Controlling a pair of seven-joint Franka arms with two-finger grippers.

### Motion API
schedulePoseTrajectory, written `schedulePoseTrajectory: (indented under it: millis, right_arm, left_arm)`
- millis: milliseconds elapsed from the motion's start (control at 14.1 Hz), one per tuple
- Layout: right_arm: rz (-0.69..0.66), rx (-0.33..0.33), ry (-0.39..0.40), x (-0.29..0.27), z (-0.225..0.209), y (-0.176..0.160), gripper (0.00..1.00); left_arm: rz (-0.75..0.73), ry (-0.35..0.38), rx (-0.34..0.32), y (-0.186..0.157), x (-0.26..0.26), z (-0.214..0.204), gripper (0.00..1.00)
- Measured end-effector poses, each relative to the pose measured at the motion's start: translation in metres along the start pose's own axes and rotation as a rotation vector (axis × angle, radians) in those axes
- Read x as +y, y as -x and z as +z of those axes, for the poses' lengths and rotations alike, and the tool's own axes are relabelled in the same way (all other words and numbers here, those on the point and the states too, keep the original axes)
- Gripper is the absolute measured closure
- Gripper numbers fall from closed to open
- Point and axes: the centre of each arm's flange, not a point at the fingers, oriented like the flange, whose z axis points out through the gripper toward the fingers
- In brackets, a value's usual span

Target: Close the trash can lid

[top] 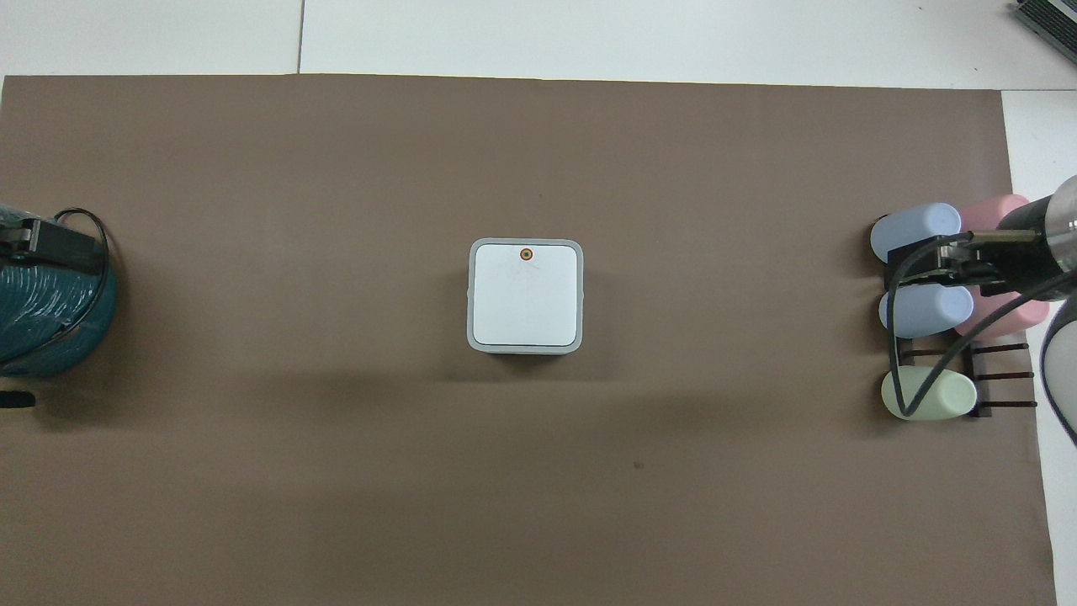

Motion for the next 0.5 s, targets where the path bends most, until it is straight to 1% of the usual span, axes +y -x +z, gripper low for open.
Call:
schedulePoseTrajectory:
  millis: [496]
  right_arm:
    - [0.000,0.000,0.000,0.0000,0.0000,0.0000,0.00]
  left_arm:
    - [-0.003,0.000,0.001,0.0002,-0.0019,0.0000,0.00]
